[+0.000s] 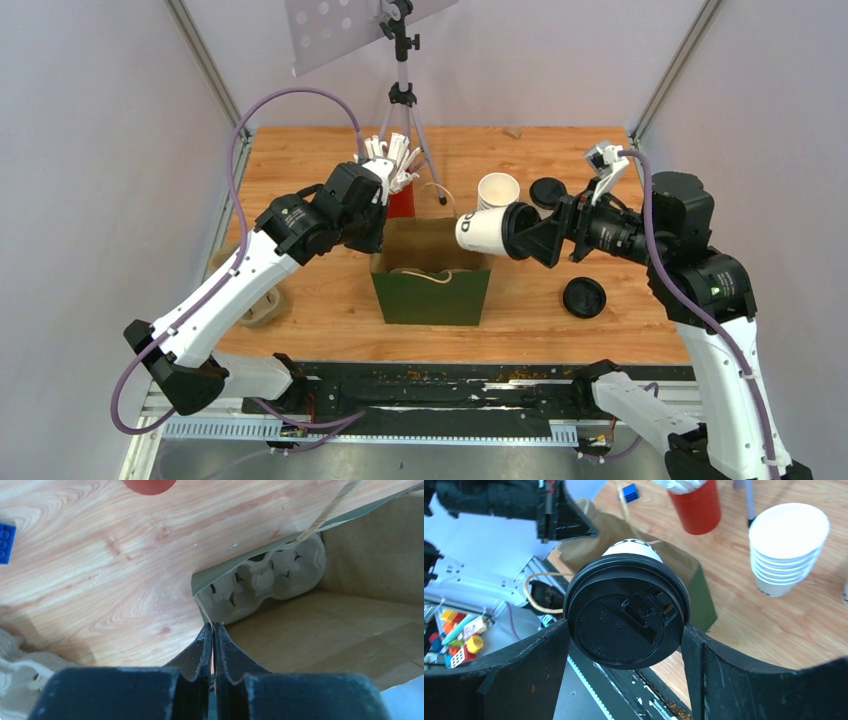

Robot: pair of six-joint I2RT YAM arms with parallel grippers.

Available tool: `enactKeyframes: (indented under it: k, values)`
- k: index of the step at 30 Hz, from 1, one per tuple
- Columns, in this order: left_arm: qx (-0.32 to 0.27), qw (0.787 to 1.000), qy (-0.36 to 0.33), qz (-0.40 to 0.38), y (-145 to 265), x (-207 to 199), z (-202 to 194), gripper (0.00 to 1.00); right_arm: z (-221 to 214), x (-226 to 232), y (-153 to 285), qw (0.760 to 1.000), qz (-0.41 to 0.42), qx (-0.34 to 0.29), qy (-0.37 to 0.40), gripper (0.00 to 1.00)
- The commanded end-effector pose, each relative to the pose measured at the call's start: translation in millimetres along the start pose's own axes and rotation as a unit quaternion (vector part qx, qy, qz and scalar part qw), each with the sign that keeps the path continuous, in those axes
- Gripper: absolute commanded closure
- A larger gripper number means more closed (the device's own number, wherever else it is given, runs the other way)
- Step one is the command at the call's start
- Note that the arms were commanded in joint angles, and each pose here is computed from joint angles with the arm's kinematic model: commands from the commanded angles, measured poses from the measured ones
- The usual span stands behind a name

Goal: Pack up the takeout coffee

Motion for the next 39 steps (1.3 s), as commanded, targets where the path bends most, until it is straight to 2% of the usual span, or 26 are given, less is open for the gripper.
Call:
enactKeyframes:
  k: [1, 3, 9, 13, 23, 26, 32, 36, 39]
  values:
    - [-0.07, 0.997, -0.004, -0.038, 8, -7, 20, 0.95, -8, 17, -13, 0.999, 0.046, 0.028, 0.012, 0.35]
    - [-0.091, 0.994, -0.006, -0.053, 10, -11, 25, 1.0, -15, 20, -20, 0.998, 0.033, 0.046, 0.026, 0.35]
    - [-0.144, 0.984, -0.045, -0.091, 14, -17, 31, 1.0, -18, 27, -43, 0.994, -0.002, 0.053, 0.093, 0.35]
    - [-0.183, 0.975, -0.06, -0.109, 16, -21, 30, 1.0, -23, 29, -60, 0.984, -0.027, 0.067, 0.165, 0.35]
    - [-0.277, 0.949, -0.048, -0.142, 27, -28, 33, 1.0, -66, 49, -76, 0.921, -0.057, 0.091, 0.374, 0.35]
    - [-0.311, 0.936, -0.048, -0.16, 30, -33, 34, 1.0, -74, 50, -79, 0.904, -0.068, 0.096, 0.412, 0.35]
    - [-0.323, 0.933, -0.046, -0.152, 29, -30, 23, 1.0, -96, 41, -85, 0.87, -0.09, 0.117, 0.469, 0.35]
    - [-0.342, 0.924, -0.057, -0.162, 29, -31, 14, 0.94, -113, 40, -87, 0.846, -0.094, 0.134, 0.507, 0.34]
    - [-0.335, 0.925, -0.066, -0.165, 29, -32, 8, 0.84, -122, 40, -89, 0.842, -0.089, 0.14, 0.513, 0.34]
Point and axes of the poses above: each gripper's point midway between its finger pads, its own y axis back along the fingers, its own x axis along the line the jaws close on, z = x × y, the point moved 5 cm from there along y, back along the fingers, and after that the axes turned 15 degrees about -y, right-handed, at the moved point
